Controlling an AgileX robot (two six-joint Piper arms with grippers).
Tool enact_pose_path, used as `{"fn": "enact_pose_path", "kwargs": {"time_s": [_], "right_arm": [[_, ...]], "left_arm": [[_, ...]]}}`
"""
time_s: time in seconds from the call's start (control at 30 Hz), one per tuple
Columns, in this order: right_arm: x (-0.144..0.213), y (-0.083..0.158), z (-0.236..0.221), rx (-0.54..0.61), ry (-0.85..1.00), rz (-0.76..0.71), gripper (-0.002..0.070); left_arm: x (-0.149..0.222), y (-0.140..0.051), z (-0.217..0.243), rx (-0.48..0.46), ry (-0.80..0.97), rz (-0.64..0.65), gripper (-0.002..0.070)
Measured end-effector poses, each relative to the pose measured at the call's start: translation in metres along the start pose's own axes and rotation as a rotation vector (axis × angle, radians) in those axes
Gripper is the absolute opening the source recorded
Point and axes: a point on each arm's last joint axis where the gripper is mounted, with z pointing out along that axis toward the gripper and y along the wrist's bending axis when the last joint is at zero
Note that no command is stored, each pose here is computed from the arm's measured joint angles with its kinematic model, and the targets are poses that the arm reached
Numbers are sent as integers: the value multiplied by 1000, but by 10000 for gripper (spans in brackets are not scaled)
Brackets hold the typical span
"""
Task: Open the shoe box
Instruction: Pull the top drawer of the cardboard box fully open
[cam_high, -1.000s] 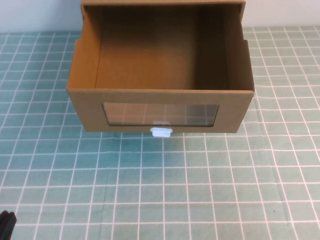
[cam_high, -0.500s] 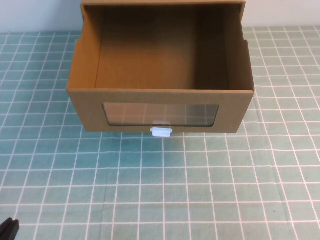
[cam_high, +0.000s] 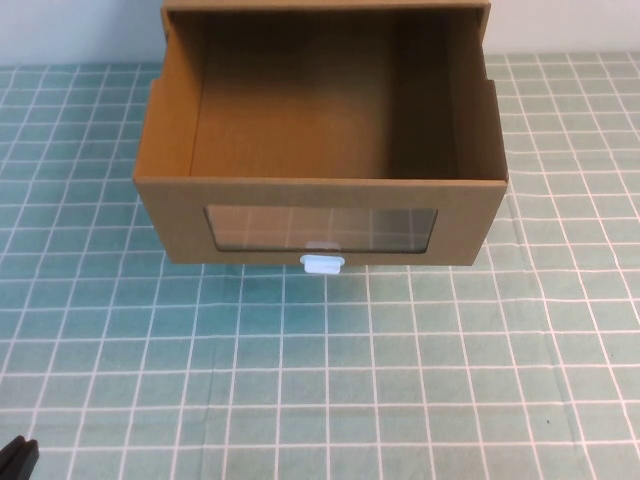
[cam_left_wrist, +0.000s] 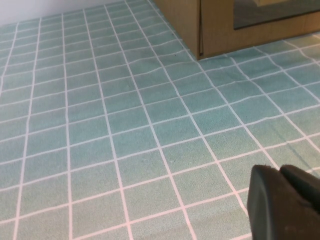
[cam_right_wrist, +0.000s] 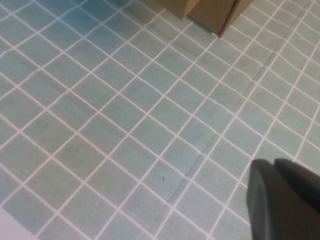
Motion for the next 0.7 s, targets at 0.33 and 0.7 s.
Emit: {"fn": "enact_pose_path", "kwargs": {"time_s": [0.33, 0.7], "right_arm": [[24, -23, -39, 239, -131, 615, -13], [32, -21, -47, 433, -280, 822, -13]], "left_arm": [[0, 0, 0, -3, -1, -1, -4], [0, 0, 0, -3, -1, -1, -3]]}}
